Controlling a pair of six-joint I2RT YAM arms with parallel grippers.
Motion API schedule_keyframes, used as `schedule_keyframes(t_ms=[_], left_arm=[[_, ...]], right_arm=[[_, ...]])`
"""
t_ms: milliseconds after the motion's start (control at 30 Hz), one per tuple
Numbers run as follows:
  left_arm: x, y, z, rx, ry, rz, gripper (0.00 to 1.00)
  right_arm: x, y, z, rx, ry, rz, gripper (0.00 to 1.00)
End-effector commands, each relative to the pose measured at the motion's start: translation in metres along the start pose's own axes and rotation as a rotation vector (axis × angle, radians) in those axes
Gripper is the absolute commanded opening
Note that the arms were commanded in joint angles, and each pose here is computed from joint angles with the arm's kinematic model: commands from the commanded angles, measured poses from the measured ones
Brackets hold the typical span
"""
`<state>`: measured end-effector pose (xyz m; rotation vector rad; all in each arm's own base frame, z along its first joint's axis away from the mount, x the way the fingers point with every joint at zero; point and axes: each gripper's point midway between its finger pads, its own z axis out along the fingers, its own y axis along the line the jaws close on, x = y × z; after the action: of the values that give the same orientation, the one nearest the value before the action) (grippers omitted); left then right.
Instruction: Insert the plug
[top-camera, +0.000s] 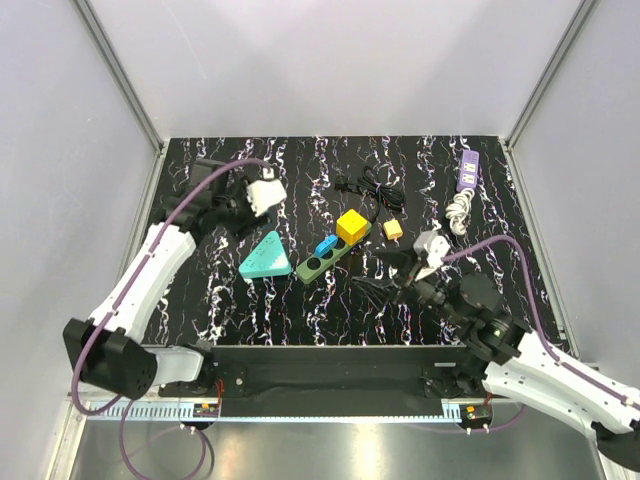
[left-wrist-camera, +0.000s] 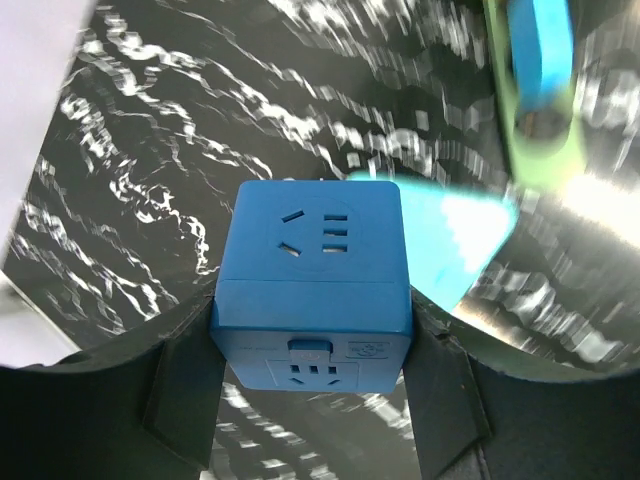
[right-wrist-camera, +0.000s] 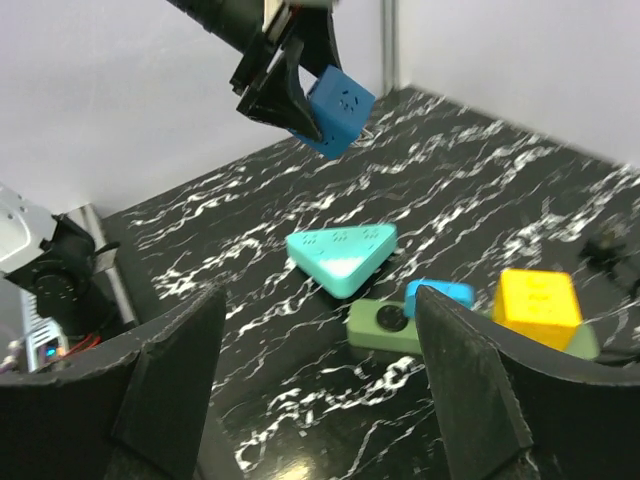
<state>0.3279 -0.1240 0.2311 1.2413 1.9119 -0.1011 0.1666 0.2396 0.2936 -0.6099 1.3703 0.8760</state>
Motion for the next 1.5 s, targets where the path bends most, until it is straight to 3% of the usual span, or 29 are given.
schedule_keyframes(t_ms=[0,233,367,600,733,833,967,1067,1200,1333,1467], left_arm=[[0.013,0.004,0.014,0.080,0.014,0.368,0.00],[0.023,-0.021,0.031,0.295,-0.009,0.431,0.00],[0.030,-0.005,0.049,0.359,0.084,0.452,0.00],[0.074,-0.029,0.056,0.442,0.332,0.520,0.00],[0.082,-0.041,0.053,0.438,0.329,0.451,0.00],[0.089,-0.026,0.049,0.340,0.329,0.383,0.00],[0.114,0.020,0.064,0.115,0.399,0.301,0.00],[0.131,0.041,0.079,0.009,0.472,0.260,0.00],[0.133,0.065,0.095,-0.139,0.463,0.123,0.00],[0.142,0.054,0.105,-0.116,0.505,0.033,0.00],[0.145,0.046,0.085,-0.163,0.546,-0.082,0.00]], right_arm=[[0.008,0.016,0.012,-0.064,0.014,0.120,0.81],[0.021,0.029,0.012,-0.116,-0.007,0.284,0.80],[0.025,0.027,0.009,-0.108,0.008,0.279,0.80],[0.041,0.006,0.008,-0.003,0.044,0.198,0.82],[0.060,-0.009,0.015,0.094,0.130,0.231,0.81],[0.084,-0.021,0.026,0.231,0.278,0.331,0.79],[0.106,-0.006,0.046,0.226,0.409,0.468,0.76],[0.112,0.000,0.052,0.230,0.434,0.550,0.73],[0.111,0.002,0.045,0.234,0.430,0.584,0.71],[0.107,-0.007,0.029,0.289,0.422,0.565,0.70],[0.090,-0.015,0.022,0.318,0.380,0.535,0.70]])
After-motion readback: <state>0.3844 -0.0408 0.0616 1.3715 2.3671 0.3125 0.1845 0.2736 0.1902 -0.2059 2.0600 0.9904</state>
